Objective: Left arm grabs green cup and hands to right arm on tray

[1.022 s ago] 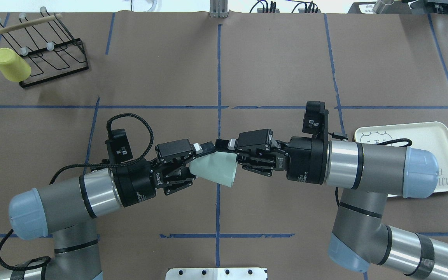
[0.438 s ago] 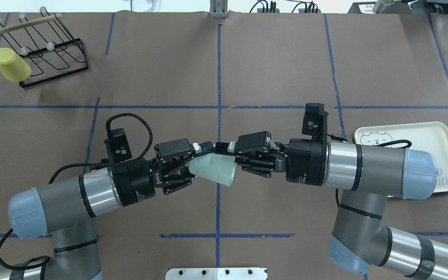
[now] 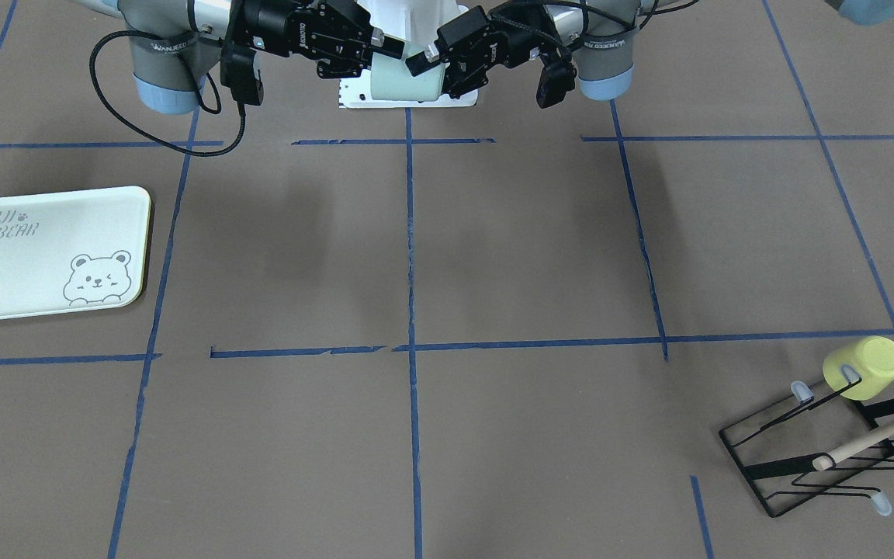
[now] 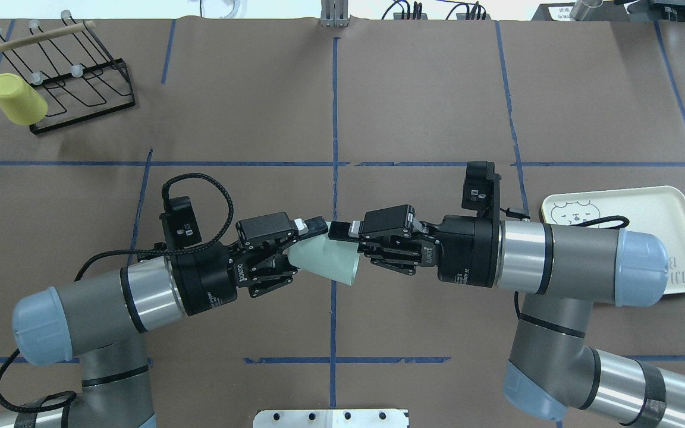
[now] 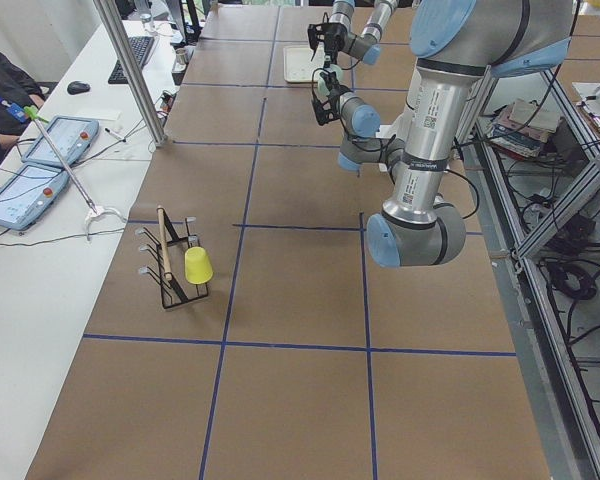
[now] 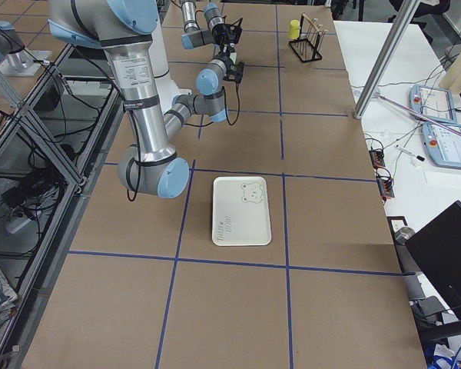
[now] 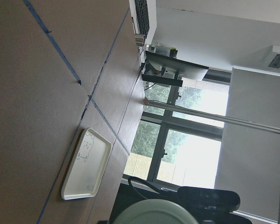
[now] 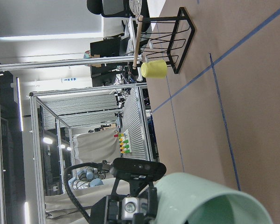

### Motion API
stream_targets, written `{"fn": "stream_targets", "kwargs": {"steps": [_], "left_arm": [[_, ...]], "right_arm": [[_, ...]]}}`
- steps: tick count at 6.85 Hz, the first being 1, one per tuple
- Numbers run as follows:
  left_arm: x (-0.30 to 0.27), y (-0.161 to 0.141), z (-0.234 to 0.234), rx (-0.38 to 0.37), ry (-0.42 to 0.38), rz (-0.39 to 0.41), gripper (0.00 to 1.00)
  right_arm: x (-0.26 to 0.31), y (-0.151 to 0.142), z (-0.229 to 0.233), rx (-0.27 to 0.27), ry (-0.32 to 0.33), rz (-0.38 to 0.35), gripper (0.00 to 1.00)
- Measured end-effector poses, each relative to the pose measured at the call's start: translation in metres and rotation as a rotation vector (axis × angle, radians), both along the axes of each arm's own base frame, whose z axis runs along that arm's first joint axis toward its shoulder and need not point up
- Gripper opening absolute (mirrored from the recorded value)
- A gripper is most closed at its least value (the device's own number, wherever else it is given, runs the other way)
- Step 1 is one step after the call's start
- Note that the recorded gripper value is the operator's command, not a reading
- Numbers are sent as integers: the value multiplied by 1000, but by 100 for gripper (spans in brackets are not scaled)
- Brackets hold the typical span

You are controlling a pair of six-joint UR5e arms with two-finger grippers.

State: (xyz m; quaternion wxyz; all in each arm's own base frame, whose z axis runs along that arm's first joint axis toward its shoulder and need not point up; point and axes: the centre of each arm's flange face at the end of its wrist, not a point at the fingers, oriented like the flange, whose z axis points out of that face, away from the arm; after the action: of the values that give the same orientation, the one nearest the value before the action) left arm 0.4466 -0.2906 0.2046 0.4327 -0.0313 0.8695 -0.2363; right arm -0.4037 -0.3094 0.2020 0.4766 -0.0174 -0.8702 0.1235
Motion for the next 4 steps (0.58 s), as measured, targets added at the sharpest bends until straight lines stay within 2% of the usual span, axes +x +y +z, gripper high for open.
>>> {"fn": "stream_targets", "kwargs": {"steps": [4], "left_arm": [[1,1,1,0,-1,1,45]], "right_arm": [[-2,3,1,-1,3,-8,34]]}}
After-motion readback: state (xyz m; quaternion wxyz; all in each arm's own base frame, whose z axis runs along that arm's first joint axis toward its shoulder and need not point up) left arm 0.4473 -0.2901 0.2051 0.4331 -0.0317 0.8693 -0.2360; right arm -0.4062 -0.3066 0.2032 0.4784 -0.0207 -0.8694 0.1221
